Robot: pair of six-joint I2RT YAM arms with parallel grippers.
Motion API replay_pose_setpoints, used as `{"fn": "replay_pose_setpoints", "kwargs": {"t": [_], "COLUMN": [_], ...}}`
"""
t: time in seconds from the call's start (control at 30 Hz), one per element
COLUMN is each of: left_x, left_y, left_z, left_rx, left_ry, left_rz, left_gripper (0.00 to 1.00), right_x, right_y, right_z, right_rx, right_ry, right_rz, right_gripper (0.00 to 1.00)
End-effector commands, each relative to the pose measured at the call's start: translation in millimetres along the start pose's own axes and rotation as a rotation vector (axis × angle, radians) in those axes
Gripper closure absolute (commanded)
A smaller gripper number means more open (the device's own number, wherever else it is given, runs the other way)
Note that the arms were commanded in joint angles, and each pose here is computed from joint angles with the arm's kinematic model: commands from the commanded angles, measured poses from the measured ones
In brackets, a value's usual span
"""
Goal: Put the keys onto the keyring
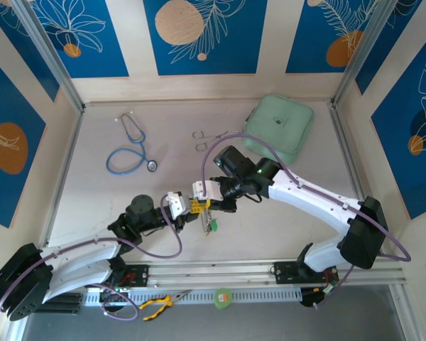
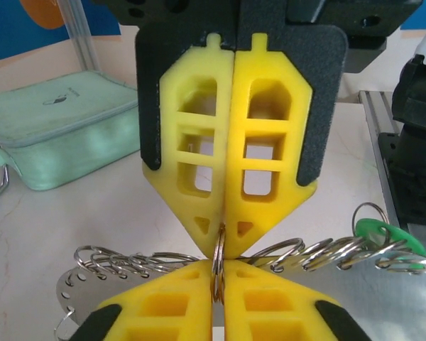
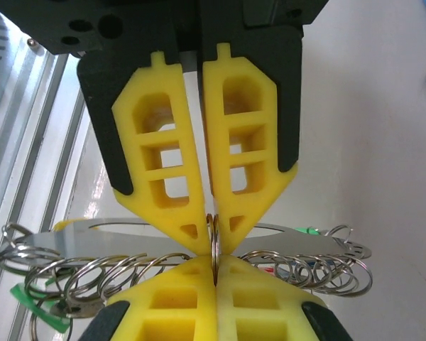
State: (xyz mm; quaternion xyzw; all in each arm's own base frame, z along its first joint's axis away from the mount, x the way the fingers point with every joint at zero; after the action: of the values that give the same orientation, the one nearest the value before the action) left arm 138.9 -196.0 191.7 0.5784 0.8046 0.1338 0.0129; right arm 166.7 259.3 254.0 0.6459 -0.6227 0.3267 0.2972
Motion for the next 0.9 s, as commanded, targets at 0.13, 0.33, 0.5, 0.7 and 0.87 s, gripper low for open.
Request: {"fn": "replay_pose_setpoints", "kwargs": {"t": [0.13,0.33,0.5,0.7,0.87], "left_x": [3,4,1,2,3], "left_y": [7,3,4,3,3], "left_z": [-30,-30,-30,-30,-30], "left_rx": [-0.048,-0.039,-0.033,-0.031,-0.031], "left_ry": [-0.138,-0.2,-0.218,-0.221,-0.22], "left_rz": [-0.028,-0.002,0.004,0.003,0.001], "left_gripper": [1.0,1.0,1.0,1.0,1.0], "right_x": [20,37,23,24,27], "right_y": [1,-2,-1,-1,1], "right_z": [-9,10,25,29,34], "right_rx": [-0.072,-0.171,-0.217,-0.225,-0.241], "right_ry": [-0.187,-0.395,-0.375,-0.371,-0.362], "right_rz": [-0.034,-0.064,-0.07,-0.064,-0.055], "right_gripper": [0.79,0.67,0.67,0.73,0.82]}}
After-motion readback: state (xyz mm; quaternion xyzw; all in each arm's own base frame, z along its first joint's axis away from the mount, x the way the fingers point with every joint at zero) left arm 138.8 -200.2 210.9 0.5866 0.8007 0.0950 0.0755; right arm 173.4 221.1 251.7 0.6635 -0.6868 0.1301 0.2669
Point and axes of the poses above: each hand's point on the last joint's axis, 136 mm out from that joint toward the fingers, its own x axis back along the fingers, its own y axis along the line the jaws close on, z = x × y, the point moved 9 cm from there along x, back along the fingers, and after that the axes turned 9 degrees about -x, right-handed, at the moved point
